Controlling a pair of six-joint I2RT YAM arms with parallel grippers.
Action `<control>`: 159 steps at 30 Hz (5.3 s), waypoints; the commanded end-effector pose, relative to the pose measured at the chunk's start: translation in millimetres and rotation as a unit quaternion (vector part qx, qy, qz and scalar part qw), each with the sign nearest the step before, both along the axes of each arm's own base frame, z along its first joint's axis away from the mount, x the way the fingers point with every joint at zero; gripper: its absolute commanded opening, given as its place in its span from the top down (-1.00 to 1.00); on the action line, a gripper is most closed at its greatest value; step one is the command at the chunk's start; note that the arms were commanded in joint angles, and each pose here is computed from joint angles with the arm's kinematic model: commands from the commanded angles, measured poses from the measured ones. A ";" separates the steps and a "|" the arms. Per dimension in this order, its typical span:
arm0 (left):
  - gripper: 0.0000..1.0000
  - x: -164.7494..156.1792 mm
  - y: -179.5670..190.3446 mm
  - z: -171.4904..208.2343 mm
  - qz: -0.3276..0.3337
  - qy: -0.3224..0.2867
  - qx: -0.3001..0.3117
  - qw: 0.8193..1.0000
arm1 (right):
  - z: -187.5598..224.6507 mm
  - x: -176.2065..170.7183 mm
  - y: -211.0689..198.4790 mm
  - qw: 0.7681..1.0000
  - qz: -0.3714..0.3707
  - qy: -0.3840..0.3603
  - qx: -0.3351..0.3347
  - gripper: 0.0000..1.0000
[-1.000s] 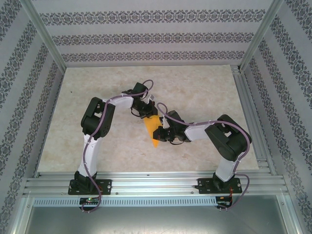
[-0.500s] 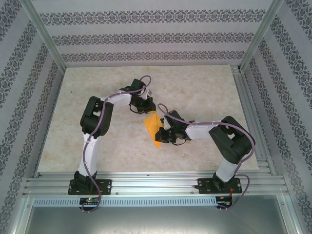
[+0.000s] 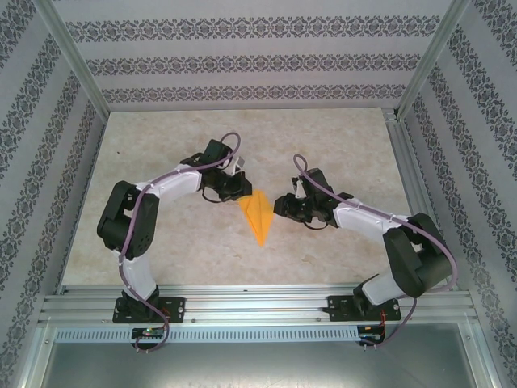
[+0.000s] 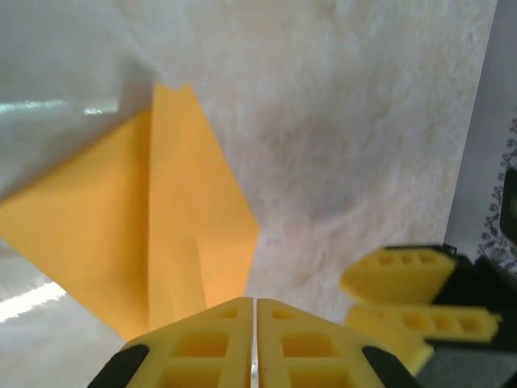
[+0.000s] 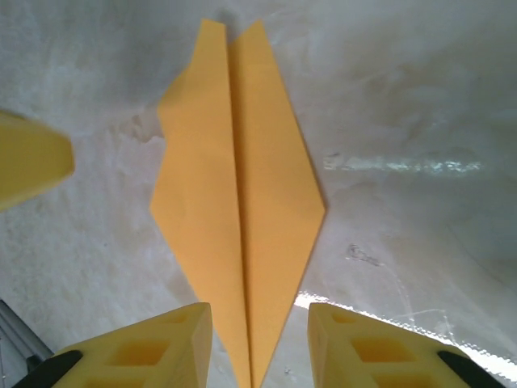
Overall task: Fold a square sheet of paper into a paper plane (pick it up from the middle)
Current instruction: Fourth fold the wing at the center of the table, then turn over the paper at the center of the table.
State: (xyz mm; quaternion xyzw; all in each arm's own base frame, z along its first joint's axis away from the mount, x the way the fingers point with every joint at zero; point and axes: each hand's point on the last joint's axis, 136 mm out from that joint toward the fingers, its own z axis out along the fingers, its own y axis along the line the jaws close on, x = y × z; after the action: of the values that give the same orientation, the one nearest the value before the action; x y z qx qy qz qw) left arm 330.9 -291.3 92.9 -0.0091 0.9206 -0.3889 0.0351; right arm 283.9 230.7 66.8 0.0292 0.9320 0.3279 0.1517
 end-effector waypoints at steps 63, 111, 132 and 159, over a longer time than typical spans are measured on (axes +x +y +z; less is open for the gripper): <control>1.00 -45.4 1.6 -75.6 0.011 0.047 0.076 0.996 | -42.0 14.2 54.8 0.995 0.055 0.039 0.076 0.45; 0.62 -4.6 90.2 62.0 0.202 -0.104 0.063 0.972 | 60.9 19.8 -82.8 0.923 0.095 -0.050 -0.370 0.99; 0.62 -21.5 174.0 54.6 0.326 -0.089 0.090 0.937 | -4.8 -10.7 39.8 0.805 0.263 -0.072 -0.526 0.89; 0.51 -14.4 150.1 55.6 0.275 -0.085 0.025 0.957 | -40.8 -37.7 101.7 0.918 0.262 -0.014 -0.299 0.77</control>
State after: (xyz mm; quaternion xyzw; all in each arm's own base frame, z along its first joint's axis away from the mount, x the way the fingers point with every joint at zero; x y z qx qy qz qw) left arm 308.6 -128.4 145.2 -0.2520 0.8913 -0.3043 0.2224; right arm 241.7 316.9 12.9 -0.2972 0.9526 -0.0202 0.0626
